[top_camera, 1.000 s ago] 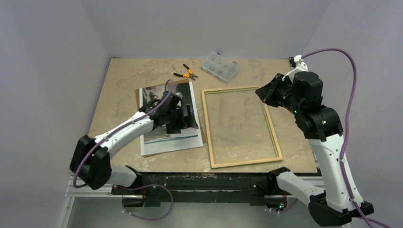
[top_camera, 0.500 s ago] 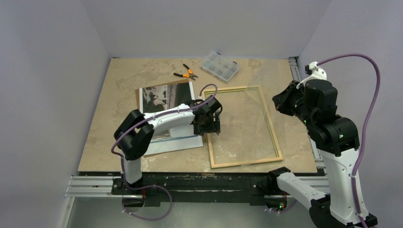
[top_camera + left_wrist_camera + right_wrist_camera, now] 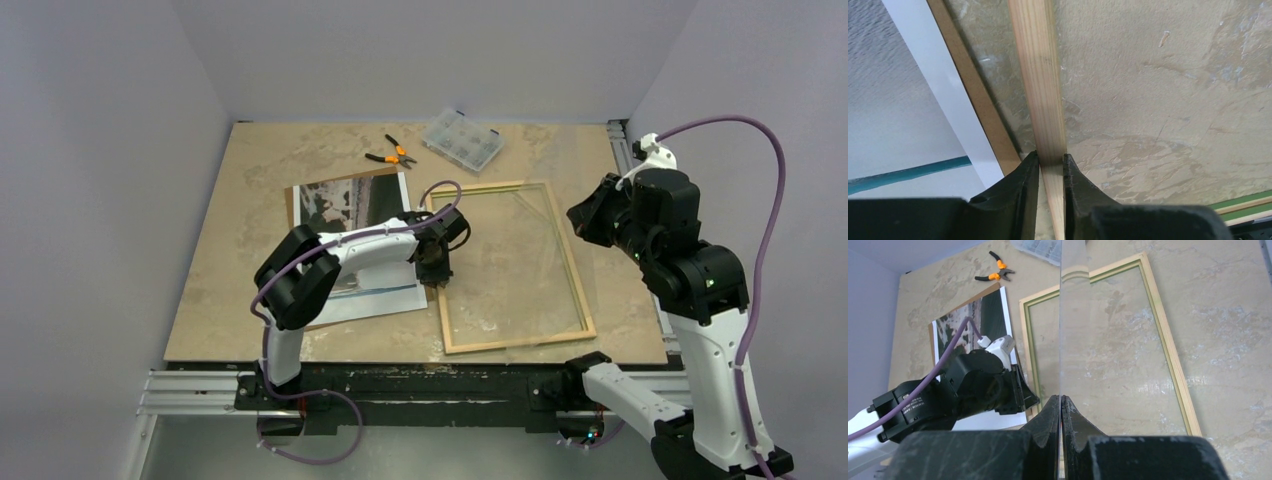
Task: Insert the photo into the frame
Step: Adjust the photo frame at the center of the board.
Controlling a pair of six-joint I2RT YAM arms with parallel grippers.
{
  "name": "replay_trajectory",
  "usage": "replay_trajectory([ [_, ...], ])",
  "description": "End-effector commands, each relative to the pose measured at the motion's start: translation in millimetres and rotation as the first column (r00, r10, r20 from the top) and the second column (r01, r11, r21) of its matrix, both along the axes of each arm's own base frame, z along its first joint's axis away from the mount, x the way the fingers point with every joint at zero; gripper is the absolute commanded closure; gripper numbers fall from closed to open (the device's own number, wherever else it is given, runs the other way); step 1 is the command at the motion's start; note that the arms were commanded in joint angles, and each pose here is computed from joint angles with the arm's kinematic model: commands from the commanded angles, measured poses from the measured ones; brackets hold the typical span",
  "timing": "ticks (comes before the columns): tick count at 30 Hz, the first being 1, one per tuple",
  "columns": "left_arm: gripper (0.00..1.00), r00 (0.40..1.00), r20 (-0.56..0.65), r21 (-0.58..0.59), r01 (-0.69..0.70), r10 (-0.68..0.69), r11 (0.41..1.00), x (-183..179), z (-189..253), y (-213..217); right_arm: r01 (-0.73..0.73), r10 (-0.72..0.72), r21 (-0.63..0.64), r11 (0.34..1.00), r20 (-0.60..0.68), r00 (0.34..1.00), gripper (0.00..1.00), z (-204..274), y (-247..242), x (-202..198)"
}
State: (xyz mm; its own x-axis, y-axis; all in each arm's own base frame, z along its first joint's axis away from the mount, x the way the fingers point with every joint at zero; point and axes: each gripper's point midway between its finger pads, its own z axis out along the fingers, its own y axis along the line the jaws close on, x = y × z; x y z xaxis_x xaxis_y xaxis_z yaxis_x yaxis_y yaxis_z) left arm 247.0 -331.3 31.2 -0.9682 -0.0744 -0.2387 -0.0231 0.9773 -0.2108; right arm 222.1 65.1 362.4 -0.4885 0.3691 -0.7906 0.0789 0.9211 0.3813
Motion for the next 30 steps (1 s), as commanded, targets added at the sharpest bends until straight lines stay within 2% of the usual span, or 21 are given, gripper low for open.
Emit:
replay_trajectory([
  [1,0.91,1.0,0.017,0.031,-0.021,0.021,0.999,8,2,7,-0.017,0.014,0.049,0.999,0.06,0.998,1.0,14,7,5],
  [5,1.0,0.999,0.006,0.063,-0.049,0.049,0.997,7,-4,28,-0.028,0.025,0.054,0.998,0.048,0.999,1.0,8,10,5],
  [23,1.0,0.998,0.044,0.189,-0.041,0.033,0.981,-15,3,129,-0.081,0.076,0.118,0.99,0.045,0.996,1.0,-11,28,12],
  [29,1.0,0.999,0.041,0.129,-0.039,0.034,0.991,-19,-5,134,-0.085,0.08,0.12,0.989,0.048,0.996,1.0,-11,28,13],
  [30,0.96,0.999,0.039,0.113,-0.035,0.03,0.993,-19,-4,131,-0.087,0.081,0.121,0.989,0.049,0.995,1.0,-11,29,13],
])
